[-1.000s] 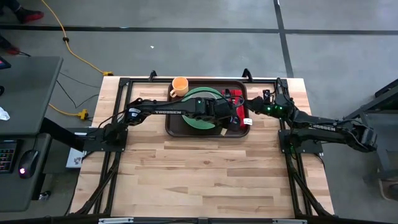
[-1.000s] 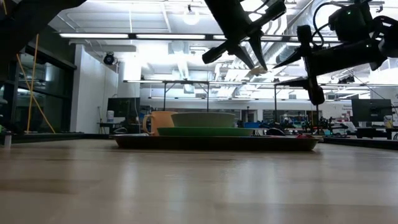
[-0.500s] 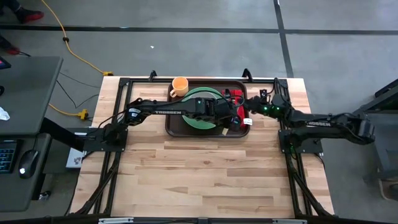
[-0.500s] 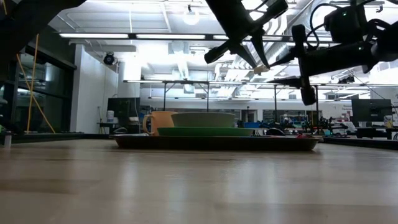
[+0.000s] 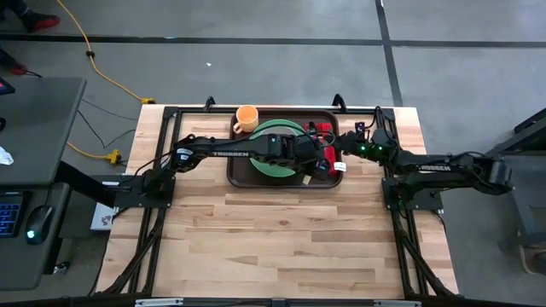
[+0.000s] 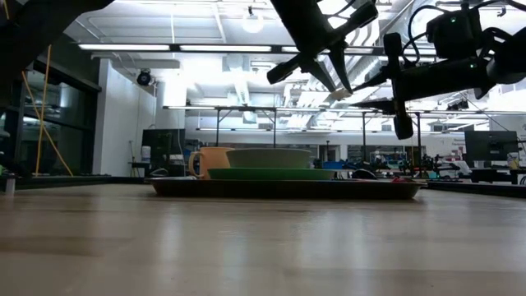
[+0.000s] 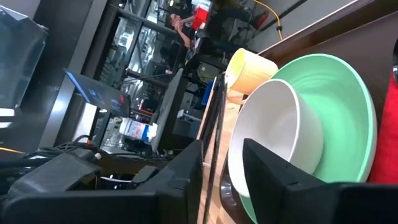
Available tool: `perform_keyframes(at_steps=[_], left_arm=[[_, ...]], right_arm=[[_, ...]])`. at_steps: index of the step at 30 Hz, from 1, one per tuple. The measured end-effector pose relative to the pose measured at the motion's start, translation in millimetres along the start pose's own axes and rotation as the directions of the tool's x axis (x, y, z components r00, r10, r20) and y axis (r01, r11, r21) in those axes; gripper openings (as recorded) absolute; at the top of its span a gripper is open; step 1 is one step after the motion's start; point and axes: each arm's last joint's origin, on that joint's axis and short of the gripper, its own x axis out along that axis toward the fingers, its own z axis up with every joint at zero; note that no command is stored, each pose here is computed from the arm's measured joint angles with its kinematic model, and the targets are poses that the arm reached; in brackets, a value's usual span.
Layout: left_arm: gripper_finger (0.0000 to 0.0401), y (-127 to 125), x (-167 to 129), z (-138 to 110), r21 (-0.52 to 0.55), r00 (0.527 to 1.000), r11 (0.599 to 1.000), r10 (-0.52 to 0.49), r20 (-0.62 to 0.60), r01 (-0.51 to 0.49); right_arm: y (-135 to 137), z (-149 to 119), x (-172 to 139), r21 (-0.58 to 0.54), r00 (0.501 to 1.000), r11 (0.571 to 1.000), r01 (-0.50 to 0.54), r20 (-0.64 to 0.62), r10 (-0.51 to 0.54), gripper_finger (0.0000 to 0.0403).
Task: Set up tray
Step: Put the yellow knife on top of the red napkin to the right of the blue fork
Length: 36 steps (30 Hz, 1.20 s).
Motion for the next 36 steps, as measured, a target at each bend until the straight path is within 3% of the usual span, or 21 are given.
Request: perform_keyframes(at_steps=[11,19,29,36], left_arm=[[0.0062,0.1,0.0,0.4,-0.001,1.0,1.0,0.003,0.007,-0.003],[0.0068,0.0,0.6,0.1,-0.001,1.0,1.0,0.003,0.007,-0.003],[0.013,-2.7,0.7,0.4,-0.004,0.999,0.999,-0.035,-0.005,0.035],[0.015,-3.0,0.5,-0.5,-0.004,0.998,0.999,-0.05,-0.033,0.05]], right_arm=[[0.0,0.1,0.0,-0.057,1.0,0.998,0.0,0.001,0.0,0.0006],[0.2,0.2,-0.1,-0.06,1.0,0.998,-0.001,0.001,0.001,0.0002],[-1.2,-0.8,0.0,-0.069,1.0,0.998,0.008,-0.019,-0.009,0.0],[-5.1,2.2,-0.5,-0.072,0.999,0.997,0.03,-0.027,-0.033,0.0001]])
